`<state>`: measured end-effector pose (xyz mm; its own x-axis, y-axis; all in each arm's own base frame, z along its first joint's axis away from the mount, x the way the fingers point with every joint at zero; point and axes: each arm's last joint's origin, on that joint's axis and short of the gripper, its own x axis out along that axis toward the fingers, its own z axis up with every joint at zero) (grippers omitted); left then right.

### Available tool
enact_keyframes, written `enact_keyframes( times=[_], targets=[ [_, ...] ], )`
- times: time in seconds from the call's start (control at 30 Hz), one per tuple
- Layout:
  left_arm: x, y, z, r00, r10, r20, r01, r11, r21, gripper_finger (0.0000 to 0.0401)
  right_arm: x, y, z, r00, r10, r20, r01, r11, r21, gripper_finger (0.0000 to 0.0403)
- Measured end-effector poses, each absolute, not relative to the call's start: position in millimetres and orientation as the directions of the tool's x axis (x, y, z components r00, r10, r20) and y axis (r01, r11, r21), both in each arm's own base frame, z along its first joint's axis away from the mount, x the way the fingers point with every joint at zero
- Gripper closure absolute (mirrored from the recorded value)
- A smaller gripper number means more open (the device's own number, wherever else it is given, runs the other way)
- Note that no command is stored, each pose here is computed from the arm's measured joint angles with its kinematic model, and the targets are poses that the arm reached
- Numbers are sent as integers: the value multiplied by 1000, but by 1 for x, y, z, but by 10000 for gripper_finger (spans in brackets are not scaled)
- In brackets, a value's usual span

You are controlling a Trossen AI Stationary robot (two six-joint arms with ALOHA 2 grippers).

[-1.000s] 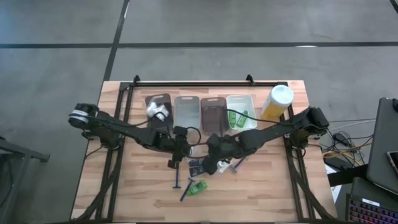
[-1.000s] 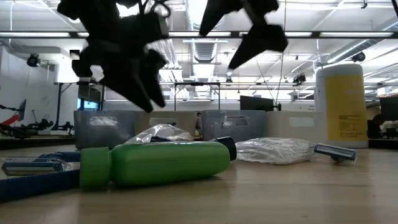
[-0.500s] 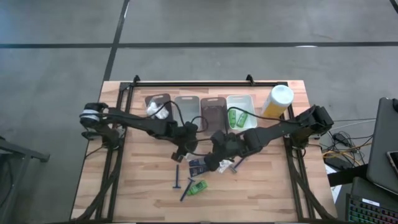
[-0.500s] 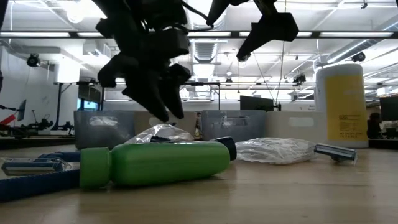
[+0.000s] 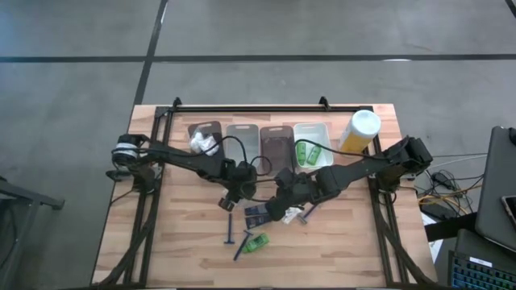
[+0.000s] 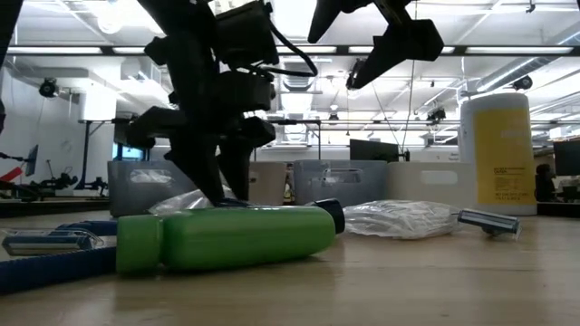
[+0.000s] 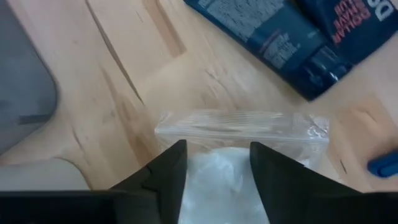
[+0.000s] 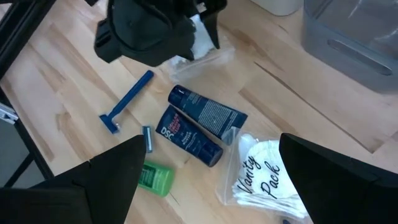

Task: Pick & Place Travel size toiletries
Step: Put the white cotton pack into the left black bin

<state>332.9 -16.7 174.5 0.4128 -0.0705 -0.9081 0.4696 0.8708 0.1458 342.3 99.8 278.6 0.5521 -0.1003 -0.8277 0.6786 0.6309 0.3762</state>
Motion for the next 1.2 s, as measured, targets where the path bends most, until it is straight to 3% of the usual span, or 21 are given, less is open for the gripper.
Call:
enact_keyframes(
  times=[0.4, 0.6, 0.97, 1.2],
  targets=[
    [328, -19, 176, 378, -72, -923, 468, 875, 124, 389, 342, 99, 279, 557, -122, -822, 688, 622, 374, 39],
    [323, -27, 186, 396, -38, -917, 456, 875, 161, 397, 342, 102, 280, 561, -117, -820, 683, 625, 378, 39],
    [303, -42, 255, 515, 33, -857, 346, 906, 243, 400, 341, 106, 280, 564, -109, -818, 667, 644, 374, 39],
    [278, -26, 300, 568, 286, -771, 28, 930, 366, 400, 340, 108, 282, 569, -105, -815, 648, 668, 366, 39]
  ],
)
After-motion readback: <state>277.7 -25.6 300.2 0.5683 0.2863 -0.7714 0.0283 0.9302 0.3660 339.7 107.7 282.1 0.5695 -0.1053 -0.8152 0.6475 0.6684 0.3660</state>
